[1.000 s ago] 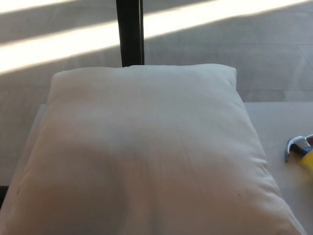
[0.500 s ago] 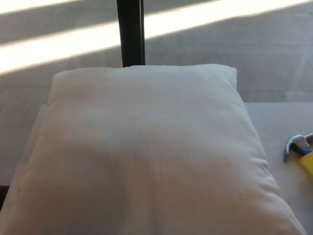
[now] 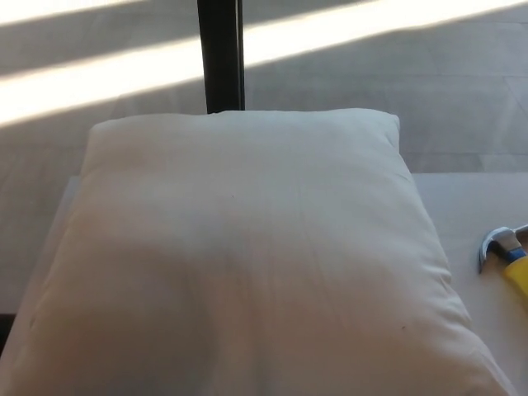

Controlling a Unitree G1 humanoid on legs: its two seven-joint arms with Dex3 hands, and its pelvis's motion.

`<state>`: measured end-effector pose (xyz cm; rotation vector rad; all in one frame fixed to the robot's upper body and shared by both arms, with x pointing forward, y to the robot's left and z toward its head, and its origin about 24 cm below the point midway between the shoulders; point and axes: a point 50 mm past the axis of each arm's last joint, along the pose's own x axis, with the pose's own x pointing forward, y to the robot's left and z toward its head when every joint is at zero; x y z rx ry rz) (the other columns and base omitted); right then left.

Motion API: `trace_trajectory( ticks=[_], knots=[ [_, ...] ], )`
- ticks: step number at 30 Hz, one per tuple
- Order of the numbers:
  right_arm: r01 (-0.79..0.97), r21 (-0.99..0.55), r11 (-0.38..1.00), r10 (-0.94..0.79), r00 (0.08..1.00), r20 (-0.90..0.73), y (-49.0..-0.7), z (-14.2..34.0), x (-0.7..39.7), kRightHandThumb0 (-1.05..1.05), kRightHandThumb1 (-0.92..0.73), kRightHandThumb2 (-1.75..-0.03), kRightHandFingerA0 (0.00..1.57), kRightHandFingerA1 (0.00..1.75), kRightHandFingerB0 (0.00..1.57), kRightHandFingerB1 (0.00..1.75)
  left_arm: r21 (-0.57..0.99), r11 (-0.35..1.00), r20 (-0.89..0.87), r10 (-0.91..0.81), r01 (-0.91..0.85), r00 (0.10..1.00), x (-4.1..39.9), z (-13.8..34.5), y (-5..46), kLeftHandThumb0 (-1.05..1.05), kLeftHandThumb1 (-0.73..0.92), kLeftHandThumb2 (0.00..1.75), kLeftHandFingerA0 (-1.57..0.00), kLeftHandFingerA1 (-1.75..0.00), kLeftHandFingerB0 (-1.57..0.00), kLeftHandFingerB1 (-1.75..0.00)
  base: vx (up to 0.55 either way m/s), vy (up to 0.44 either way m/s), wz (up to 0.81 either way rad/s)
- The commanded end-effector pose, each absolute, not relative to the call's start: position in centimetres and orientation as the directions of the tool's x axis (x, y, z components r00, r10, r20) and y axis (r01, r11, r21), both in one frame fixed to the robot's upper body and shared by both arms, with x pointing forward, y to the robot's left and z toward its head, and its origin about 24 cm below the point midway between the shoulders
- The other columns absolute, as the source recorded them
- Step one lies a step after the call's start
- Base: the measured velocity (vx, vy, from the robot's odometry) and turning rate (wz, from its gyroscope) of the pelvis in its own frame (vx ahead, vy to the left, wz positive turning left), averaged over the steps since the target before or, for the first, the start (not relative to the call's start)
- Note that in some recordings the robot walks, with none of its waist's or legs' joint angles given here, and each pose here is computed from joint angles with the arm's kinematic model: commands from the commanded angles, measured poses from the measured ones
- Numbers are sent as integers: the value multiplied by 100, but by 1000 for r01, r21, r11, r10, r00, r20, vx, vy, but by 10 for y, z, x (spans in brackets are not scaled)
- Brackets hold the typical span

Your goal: A hammer is kept on the right hand side and a pillow is kept on the left hand side on the desk infront of the robot and the robot uses its right hand to pick up the hammer and makes a downward swinging motion to hit the pillow

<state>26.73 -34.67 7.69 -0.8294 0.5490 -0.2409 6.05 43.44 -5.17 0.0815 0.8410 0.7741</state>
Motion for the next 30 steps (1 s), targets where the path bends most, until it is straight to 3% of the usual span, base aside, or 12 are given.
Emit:
trace_trajectory(
  ticks=[1,3,6,8,10,16,17,18,19,26,28,30],
  knots=[
    [485,-502,717,-625,766,-152,-422,117,217,-81,-67,-90,0,0,0,10,380,716,-630,664,-586,403,57,-46,440,-64,75,62,-68,-57,-57,-52,0,0,0],
    [581,-478,658,-701,704,-109,-430,120,209,-92,-74,-104,0,12,10,10,368,716,-630,661,-594,407,57,-46,440,-63,76,63,-67,-57,-53,-51,0,0,0],
    [792,-303,530,-842,535,-75,-454,119,181,-66,-83,-76,0,0,2,21,369,701,-625,673,-610,395,58,-47,440,-63,74,62,-71,-60,-68,-59,0,0,0],
    [871,-207,445,-895,434,-99,-466,102,156,-86,-71,-94,0,6,2,11,376,711,-627,668,-594,402,59,-45,442,-63,76,63,-70,-59,-54,-52,0,0,0],
    [878,-194,437,-899,423,-113,-467,95,148,-75,-66,-94,0,15,1,16,358,707,-626,666,-610,405,59,-45,442,-62,75,62,-71,-60,-56,-54,0,0,0],
    [945,-139,296,-922,244,-301,-465,42,114,-79,-64,-87,0,0,6,10,361,710,-625,665,-604,408,58,-46,440,-63,75,63,-72,-60,-53,-53,0,0,0],
    [953,-114,279,-911,226,-344,-462,29,109,-77,-60,-85,0,3,8,13,358,709,-628,665,-608,405,59,-47,439,-63,74,62,-74,-60,-58,-54,0,0,0],
    [961,-90,262,-903,211,-374,-461,23,107,-56,-81,-64,0,9,5,24,365,711,-632,663,-601,400,59,-48,439,-63,76,63,-73,-58,-56,-51,0,0,0],
    [970,-53,237,-894,196,-403,-459,17,106,-63,-56,-87,0,19,2,26,371,717,-638,659,-590,399,59,-49,438,-62,76,63,-73,-59,-53,-50,0,0,0],
    [975,137,173,-810,220,-543,-429,-27,98,-48,-67,-81,4,24,0,11,369,733,-648,644,-572,406,56,-53,434,-62,76,63,-68,-58,-56,-53,0,0,0],
    [973,197,119,-800,211,-561,-425,-33,98,-44,-63,-87,1,25,0,20,373,735,-650,642,-566,406,57,-53,434,-62,77,63,-70,-57,-60,-53,0,0,0],
    [955,295,14,-762,201,-616,-415,-45,99,-40,-77,-64,1,29,0,22,380,737,-656,641,-559,399,56,-54,434,-64,76,63,-69,-56,-55,-51,0,0,0]
  ],
)
